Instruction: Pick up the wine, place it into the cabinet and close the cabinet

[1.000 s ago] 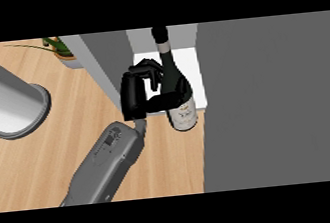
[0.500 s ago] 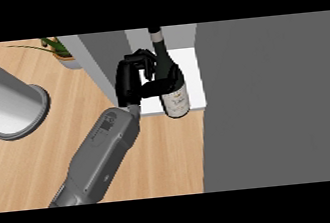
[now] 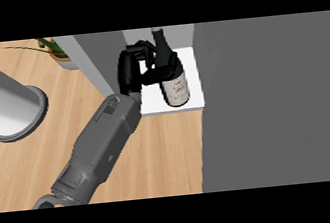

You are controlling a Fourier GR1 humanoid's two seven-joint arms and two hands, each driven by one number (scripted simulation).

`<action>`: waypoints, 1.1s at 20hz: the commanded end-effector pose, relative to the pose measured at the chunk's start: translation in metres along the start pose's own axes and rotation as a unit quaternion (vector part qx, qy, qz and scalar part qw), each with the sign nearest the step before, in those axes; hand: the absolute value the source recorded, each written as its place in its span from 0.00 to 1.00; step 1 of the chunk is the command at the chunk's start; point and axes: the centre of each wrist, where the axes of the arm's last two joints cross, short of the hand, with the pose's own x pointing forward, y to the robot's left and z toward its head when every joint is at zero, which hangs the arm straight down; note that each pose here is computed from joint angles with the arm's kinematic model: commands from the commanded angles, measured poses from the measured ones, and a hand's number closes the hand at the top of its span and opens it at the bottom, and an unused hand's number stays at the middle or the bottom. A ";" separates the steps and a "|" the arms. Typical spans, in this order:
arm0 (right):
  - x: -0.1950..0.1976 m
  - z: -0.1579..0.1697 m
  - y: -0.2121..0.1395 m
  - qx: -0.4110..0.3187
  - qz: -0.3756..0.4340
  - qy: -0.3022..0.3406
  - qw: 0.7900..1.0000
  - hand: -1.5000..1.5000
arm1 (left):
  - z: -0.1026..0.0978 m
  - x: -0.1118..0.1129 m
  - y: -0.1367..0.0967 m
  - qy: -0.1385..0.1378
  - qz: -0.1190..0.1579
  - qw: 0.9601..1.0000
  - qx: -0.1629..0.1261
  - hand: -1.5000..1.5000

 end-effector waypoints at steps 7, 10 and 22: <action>0.012 0.016 0.000 0.014 -0.025 -0.017 0.999 0.00 | -0.025 0.005 0.000 -0.048 -0.039 0.998 0.033 1.00; 0.017 0.018 0.002 0.025 -0.021 -0.018 0.999 0.00 | -0.033 0.012 -0.002 -0.051 -0.053 0.996 0.048 1.00; 0.005 0.016 0.005 0.024 -0.027 -0.018 0.999 0.00 | -0.025 -0.010 0.017 0.006 0.038 0.997 0.073 1.00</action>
